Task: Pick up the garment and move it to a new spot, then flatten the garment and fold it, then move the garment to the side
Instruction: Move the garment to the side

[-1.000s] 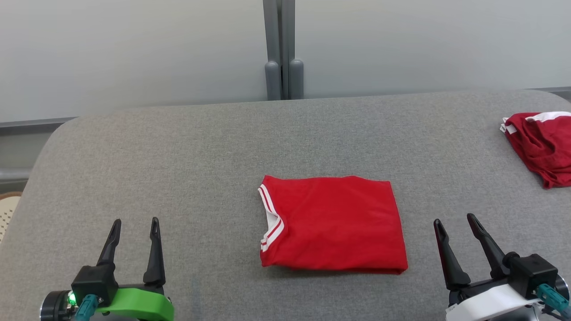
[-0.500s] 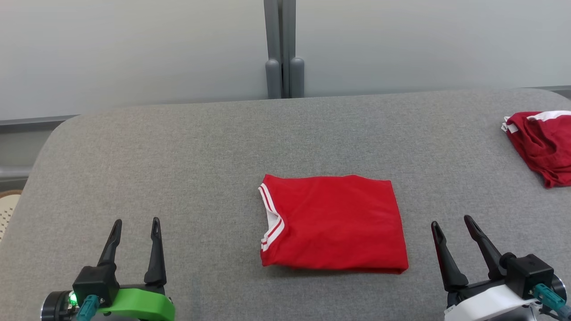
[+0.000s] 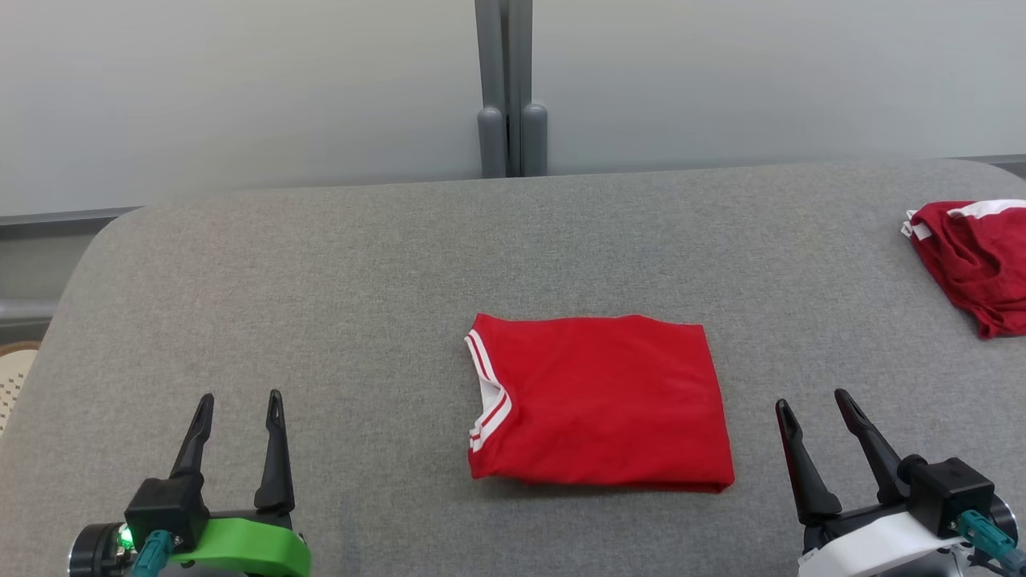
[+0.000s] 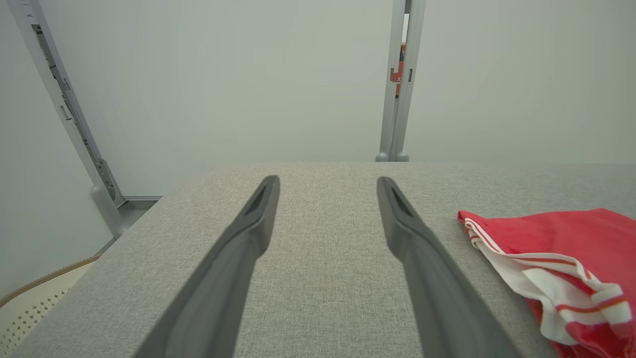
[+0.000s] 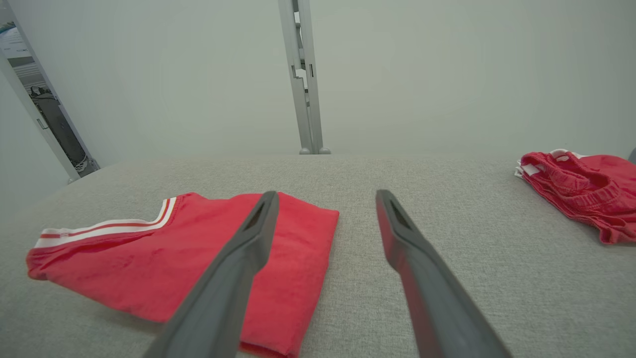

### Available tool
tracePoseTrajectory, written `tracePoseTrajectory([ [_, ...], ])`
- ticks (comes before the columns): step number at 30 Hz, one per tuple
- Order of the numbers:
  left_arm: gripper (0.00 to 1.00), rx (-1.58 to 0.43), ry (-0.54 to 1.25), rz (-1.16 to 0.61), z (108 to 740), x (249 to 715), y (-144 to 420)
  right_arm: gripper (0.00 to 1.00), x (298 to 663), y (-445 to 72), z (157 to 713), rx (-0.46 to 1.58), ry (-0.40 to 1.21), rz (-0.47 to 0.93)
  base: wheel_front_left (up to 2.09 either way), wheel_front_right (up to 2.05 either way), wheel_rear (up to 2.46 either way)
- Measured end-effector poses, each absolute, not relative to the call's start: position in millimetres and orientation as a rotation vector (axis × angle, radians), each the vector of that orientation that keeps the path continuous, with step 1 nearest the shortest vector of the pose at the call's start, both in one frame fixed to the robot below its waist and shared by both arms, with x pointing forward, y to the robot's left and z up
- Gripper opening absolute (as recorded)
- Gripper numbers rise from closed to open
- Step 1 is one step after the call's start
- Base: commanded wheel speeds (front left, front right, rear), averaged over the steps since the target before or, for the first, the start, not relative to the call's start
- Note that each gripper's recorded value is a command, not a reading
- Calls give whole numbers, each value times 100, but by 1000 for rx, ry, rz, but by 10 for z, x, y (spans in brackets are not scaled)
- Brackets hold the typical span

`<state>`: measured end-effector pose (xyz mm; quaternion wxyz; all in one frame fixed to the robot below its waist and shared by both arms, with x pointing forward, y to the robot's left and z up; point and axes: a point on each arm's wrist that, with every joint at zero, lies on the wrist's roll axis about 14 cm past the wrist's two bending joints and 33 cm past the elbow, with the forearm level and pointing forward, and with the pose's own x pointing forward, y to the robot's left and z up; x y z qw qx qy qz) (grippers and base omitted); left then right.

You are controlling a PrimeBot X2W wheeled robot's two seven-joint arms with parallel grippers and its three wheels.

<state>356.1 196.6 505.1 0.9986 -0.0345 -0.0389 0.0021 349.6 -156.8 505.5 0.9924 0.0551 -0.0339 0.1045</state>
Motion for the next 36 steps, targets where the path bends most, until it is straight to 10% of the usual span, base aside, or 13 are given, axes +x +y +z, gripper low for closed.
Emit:
tracePoseTrajectory([
  [23, 100, -69, -65, 9, 5013, 3573, 1968, 100, 3959, -1323, 5220, 48, -68, 298, 0, 0, 0],
  [36, 100, -75, -27, 26, 4894, 3657, 2011, 100, 4316, -1223, 4463, 38, 228, 291, 0, 0, 0],
])
